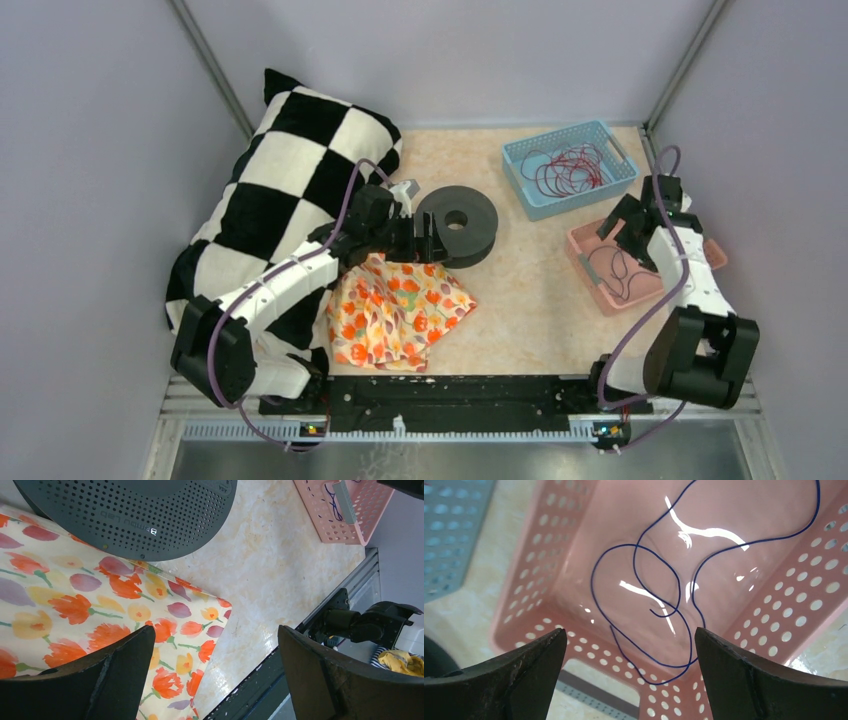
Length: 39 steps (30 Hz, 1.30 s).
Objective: Wrap the cables
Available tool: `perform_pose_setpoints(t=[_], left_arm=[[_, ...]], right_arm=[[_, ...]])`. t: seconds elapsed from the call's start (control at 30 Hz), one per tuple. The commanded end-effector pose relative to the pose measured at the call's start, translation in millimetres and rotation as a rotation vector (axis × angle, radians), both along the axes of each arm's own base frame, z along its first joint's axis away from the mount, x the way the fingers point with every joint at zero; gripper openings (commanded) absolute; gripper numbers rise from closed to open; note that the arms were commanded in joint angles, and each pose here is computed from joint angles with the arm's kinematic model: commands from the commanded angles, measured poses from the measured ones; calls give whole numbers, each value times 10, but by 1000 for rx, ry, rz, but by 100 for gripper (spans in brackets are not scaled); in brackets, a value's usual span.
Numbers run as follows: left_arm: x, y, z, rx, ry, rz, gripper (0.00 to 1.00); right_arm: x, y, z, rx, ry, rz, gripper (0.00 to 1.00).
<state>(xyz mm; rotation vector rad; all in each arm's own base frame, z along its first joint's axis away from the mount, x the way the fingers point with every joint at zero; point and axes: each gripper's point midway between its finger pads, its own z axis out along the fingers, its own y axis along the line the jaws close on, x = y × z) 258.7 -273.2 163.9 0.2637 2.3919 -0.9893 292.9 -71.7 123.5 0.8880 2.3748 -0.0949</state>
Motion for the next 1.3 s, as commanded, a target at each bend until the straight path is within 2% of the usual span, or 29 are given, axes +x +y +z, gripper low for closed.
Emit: perform_pose_setpoints(t=[0.0, 0.13, 0.27, 0.33, 0.47, 0.53, 0.77, 0.83, 0.93, 1.1, 1.13, 1.17, 1.27], left_arm=[[-13, -11, 110, -30, -40, -7, 99], [-119, -68, 95, -89, -30, -45, 99], [-128, -35, 28, -55, -23, -55, 98], [-122, -14, 11, -38, -32, -57, 99], [-110, 18, -21, -10, -50, -66, 99], [-94, 25, -36, 3, -58, -70, 99], [-42, 21, -42, 30, -81, -91, 98], [-40, 11, -56, 34, -88, -109, 99], [-37, 13, -141, 57, -73, -124, 99], [-69, 21, -199, 64, -45, -131, 99], [-73, 26, -200, 66, -45, -129, 99], [-78, 33, -198, 67, -47, -128, 99], [-69, 52, -162, 72, -63, -121, 99]], right_arm=[[87, -110, -175, -61, 23, 16, 99], [242, -51, -359, -35, -50, 45, 99], [282, -110, -476, -71, -58, 51, 92], [290, -98, -546, -64, -42, 63, 85], [259, -112, -697, -61, 8, 56, 62], [243, -132, -752, -65, 23, 42, 55], [305, -165, -875, -68, 42, 32, 52], [344, -137, -913, -47, 39, 33, 44], [352, -148, -1024, -40, 68, 19, 41], [361, -179, -1099, -53, 86, 17, 24], [364, -185, -1075, -58, 83, 19, 16], [362, -187, -1041, -61, 79, 24, 1], [352, -199, -834, -77, 41, 21, 0]])
